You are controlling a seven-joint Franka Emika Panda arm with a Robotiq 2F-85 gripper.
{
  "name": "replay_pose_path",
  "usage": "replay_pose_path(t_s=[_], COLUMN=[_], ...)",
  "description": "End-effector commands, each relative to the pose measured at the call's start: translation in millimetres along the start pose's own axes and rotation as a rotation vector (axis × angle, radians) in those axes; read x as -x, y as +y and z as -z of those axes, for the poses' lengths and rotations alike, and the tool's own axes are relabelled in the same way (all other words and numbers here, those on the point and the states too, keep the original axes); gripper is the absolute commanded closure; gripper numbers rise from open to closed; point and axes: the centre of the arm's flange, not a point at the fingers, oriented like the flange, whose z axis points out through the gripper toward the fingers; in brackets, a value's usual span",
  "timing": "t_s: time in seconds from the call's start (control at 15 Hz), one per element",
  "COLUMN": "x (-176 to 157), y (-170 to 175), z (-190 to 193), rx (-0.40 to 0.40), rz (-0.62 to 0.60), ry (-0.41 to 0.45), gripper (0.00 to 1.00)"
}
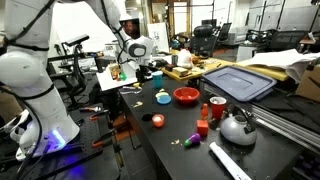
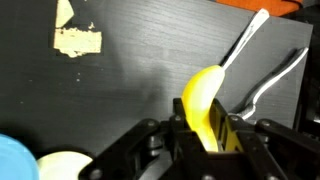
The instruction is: Move the banana to the left
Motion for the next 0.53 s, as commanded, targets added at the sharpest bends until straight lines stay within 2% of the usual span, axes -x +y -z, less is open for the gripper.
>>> replay_pose_path(t_s=[0.0, 0.47], x=[-17, -33], y=[-33, -100], z=[-2, -14], rx=[-0.054, -0.117], rz=[0.038, 0.042], ry=[-0.006, 0.009], gripper=[0.93, 0.93])
